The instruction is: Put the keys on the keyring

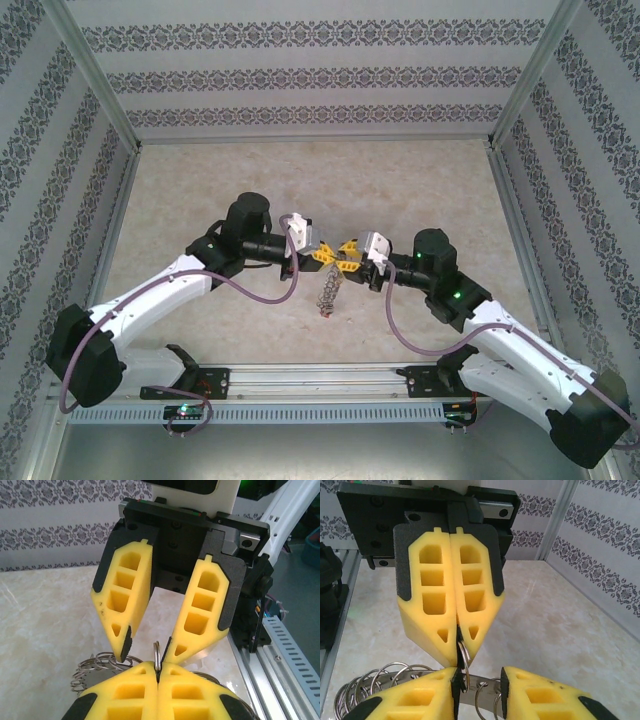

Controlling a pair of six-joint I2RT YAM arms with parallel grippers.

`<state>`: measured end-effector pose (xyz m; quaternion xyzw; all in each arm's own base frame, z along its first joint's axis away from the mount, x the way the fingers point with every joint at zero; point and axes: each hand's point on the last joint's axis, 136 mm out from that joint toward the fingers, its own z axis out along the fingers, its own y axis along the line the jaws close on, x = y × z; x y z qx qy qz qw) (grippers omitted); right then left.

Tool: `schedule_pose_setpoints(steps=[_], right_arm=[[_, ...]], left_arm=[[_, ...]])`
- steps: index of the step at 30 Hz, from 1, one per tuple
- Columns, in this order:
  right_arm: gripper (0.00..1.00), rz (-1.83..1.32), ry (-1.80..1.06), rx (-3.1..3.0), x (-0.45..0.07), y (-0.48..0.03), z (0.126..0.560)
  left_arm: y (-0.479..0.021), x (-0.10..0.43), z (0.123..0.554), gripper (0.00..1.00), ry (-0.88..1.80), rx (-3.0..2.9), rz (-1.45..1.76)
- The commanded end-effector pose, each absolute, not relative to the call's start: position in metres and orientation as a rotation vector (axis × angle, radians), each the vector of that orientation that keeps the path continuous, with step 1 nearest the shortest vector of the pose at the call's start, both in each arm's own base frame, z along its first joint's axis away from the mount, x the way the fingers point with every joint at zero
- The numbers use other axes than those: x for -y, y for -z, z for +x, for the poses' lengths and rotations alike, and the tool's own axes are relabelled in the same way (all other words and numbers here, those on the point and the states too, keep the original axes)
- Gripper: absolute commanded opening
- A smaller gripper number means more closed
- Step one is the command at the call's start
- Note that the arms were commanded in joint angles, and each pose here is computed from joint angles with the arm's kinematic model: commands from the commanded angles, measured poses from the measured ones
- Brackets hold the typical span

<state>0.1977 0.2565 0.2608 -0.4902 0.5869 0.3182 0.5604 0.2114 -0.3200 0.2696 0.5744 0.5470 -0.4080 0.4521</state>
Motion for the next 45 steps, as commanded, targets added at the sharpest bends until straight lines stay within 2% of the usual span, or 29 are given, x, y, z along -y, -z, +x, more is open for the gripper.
schedule_pose_setpoints(steps=[1,5,11,21,23,25,26,29,31,32,33,38,41,43,45], right_arm=[[0.28,-1.122,-0.756,-1.294,-0.255,-0.282,0.198],[0.22,-1.132,-0.784,-1.279,-0.256,-0.285,0.197],[0.21,-1.108,-0.780,-1.294,-0.253,-0.284,0.200],[0.00,-1.131,-0.799,-1.271,-0.254,-0.286,0.195],[0.00,-1.141,-0.799,-1.264,-0.254,-0.287,0.194],[0.00,-1.135,-0.780,-1.276,-0.252,-0.287,0.196],[0.00,-1.126,-0.760,-1.288,-0.251,-0.286,0.199],[0.00,-1.124,-0.705,-1.331,-0.247,-0.279,0.206],[0.00,-1.129,-0.695,-1.354,-0.248,-0.275,0.209],[0.00,-1.133,-0.686,-1.362,-0.249,-0.273,0.210],[0.00,-1.143,-0.670,-1.360,-0.250,-0.271,0.210],[0.00,-1.206,-0.525,-1.391,-0.255,-0.257,0.218],[0.00,-1.241,-0.489,-1.408,-0.258,-0.250,0.221],[0.00,-1.257,-0.486,-1.413,-0.262,-0.246,0.220],[0.00,-1.272,-0.489,-1.416,-0.266,-0.241,0.219]], left_arm=[[-0.304,0.321,0.201,0.00,1.050,-1.192,1.390],[-0.307,0.323,0.204,0.00,1.061,-1.178,1.365],[-0.310,0.325,0.205,0.00,1.073,-1.157,1.364],[-0.305,0.328,0.208,0.00,1.084,-1.168,1.367],[-0.302,0.328,0.209,0.00,1.080,-1.185,1.367],[-0.299,0.327,0.211,0.10,1.065,-1.211,1.366],[-0.298,0.326,0.212,0.23,1.051,-1.234,1.365],[-0.287,0.316,0.216,0.48,0.962,-1.326,1.372],[-0.281,0.303,0.224,0.53,0.881,-1.418,1.319],[-0.281,0.295,0.229,0.61,0.850,-1.472,1.273],[-0.278,0.287,0.235,0.98,0.812,-1.530,1.223],[-0.273,0.245,0.243,0.99,0.686,-1.815,0.998],[-0.263,0.206,0.256,0.99,0.524,-2.021,0.792],[-0.248,0.154,0.275,0.99,0.278,-2.201,0.434],[-0.231,0.088,0.275,0.99,0.009,-2.335,-0.022]])
